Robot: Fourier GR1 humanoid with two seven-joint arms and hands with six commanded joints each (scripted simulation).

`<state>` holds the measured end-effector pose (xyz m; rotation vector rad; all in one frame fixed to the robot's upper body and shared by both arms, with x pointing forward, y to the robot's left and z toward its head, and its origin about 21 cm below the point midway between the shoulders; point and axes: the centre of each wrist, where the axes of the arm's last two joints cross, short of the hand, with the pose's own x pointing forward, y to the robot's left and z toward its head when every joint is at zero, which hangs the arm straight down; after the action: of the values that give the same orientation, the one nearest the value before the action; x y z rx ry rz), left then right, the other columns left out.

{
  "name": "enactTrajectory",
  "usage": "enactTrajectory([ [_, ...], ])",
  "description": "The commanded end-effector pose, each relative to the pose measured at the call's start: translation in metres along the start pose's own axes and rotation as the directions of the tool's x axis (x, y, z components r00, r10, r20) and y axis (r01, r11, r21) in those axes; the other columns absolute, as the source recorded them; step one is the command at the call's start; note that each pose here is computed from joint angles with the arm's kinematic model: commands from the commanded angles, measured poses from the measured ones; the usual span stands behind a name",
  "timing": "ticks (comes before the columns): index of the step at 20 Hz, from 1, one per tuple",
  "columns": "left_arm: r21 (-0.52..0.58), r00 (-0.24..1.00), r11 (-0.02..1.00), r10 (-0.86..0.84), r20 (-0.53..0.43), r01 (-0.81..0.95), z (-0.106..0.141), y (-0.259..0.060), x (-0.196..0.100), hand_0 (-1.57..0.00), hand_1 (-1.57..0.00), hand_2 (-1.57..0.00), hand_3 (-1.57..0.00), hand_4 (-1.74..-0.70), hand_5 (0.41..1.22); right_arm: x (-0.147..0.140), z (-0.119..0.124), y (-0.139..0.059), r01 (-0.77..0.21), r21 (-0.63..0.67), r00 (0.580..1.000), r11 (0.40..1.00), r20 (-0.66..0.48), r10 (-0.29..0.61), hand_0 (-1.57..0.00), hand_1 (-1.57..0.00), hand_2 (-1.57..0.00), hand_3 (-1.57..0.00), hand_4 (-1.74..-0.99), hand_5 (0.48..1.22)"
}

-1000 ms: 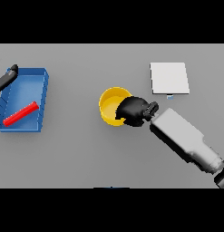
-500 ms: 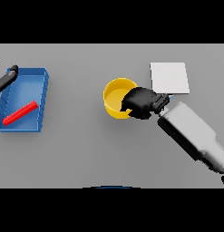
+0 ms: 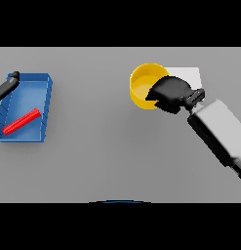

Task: Pick up the red beaker and tilt it to pour out 1 green nut into yellow bowl. Pick up the yellow bowl and place it on the metallic measuring scale.

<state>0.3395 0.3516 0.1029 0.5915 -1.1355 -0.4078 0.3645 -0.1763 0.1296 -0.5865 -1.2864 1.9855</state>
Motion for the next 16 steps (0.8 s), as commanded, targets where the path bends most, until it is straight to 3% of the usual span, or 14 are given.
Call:
enactTrajectory([
  [1,-0.005,1.0,1.0,0.0,0.008,0.0,0.0,0.0,0.003,0.0,0.0,0.0,0.0,-0.73,0.704,-0.009,0.001,-0.003,-0.008,-0.009,1.0,1.0,-0.011,0.008,-1.57,-1.57,-1.52,-1.15,-1.741,1.22],
  [10,-0.007,0.999,1.0,0.01,-0.034,-0.01,0.0,-0.001,0.007,0.0,0.0,0.0,0.0,-0.74,0.734,-0.067,0.002,0.01,0.03,-0.071,0.987,0.997,-0.158,-0.041,-1.57,-1.57,-1.55,-1.15,-1.741,1.221],
  [16,0.002,0.999,1.0,-0.009,-0.034,0.009,0.004,0.002,0.004,0.0,0.0,0.0,0.0,-0.72,0.72,-0.096,-0.002,0.031,0.084,-0.069,0.96,0.994,-0.261,-0.099,-1.57,-1.57,-1.49,-1.2,-1.741,1.221],
])
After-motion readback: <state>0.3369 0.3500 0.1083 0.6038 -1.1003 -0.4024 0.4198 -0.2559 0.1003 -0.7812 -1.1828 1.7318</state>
